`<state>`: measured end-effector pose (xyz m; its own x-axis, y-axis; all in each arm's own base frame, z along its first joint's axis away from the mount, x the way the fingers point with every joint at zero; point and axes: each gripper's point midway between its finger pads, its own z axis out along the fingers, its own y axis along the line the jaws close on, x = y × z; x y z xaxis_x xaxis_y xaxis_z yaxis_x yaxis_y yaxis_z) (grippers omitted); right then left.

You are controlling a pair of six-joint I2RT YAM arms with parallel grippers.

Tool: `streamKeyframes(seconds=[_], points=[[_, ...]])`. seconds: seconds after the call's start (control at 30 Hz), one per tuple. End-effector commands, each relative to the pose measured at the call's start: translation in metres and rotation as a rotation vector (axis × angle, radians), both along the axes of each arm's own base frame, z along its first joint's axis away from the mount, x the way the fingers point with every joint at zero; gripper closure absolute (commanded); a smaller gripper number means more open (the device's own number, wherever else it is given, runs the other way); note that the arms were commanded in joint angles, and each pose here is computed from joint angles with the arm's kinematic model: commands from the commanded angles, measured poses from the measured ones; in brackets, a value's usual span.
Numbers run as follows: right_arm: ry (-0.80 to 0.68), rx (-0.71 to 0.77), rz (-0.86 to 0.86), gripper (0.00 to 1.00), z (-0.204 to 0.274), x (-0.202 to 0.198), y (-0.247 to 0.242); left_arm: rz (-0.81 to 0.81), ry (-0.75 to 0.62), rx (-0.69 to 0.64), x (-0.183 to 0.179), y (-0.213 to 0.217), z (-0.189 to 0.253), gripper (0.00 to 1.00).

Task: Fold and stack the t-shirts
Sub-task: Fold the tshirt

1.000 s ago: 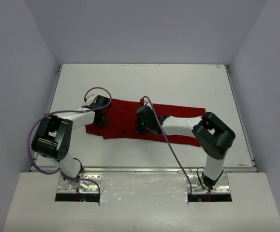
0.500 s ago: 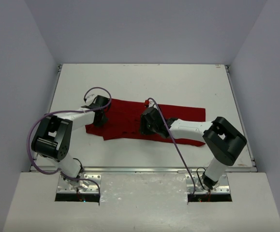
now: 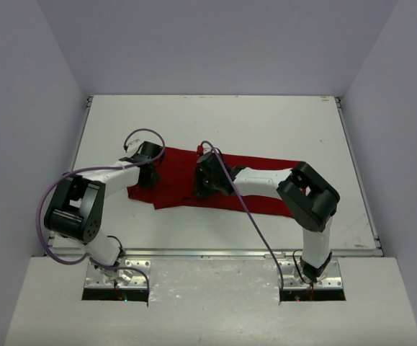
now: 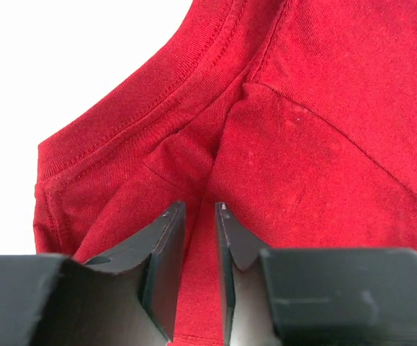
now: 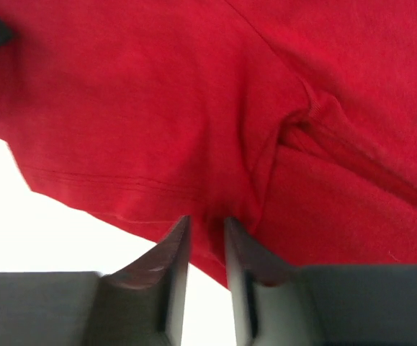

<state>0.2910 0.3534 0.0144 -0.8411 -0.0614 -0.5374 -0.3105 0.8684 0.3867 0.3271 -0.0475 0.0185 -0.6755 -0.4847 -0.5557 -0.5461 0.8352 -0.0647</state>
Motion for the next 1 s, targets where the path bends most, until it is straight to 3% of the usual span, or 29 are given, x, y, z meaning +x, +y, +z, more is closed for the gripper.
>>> streamKeyframes(seconds=[0.0, 0.2, 0.53, 0.73, 0.8, 0.87, 0.93, 0.97], points=[[0.004, -0.019, -0.012, 0.76, 0.007, 0.003, 0.003, 0.009, -0.051, -0.010, 0.009, 0.003, 0.015, 0.79], [-0.052, -0.064, -0.063, 0.99, 0.013, 0.005, -0.018, -0.001, -0.035, -0.018, 0.011, -0.001, 0.005, 0.84], [-0.066, -0.145, -0.079, 0.99, 0.009, 0.002, -0.038, 0.017, -0.009, 0.011, 0.010, 0.005, -0.005, 0.77], [-0.033, -0.154, -0.076, 0.99, 0.003, -0.005, -0.044, 0.024, -0.042, 0.002, 0.012, 0.005, 0.008, 0.68], [-0.023, -0.159, -0.083, 0.94, 0.001, -0.008, -0.048, 0.025, -0.063, -0.002, 0.014, 0.004, 0.018, 0.65], [-0.023, -0.155, -0.081, 0.77, 0.002, -0.010, -0.049, 0.036, -0.096, -0.002, 0.015, 0.006, 0.031, 0.60], [-0.042, -0.136, -0.076, 0.75, 0.011, -0.009, -0.048, 0.042, -0.109, -0.006, 0.015, 0.006, 0.037, 0.60], [-0.052, -0.118, -0.067, 0.68, 0.016, -0.009, -0.045, 0.044, -0.106, -0.006, 0.014, 0.006, 0.037, 0.61]])
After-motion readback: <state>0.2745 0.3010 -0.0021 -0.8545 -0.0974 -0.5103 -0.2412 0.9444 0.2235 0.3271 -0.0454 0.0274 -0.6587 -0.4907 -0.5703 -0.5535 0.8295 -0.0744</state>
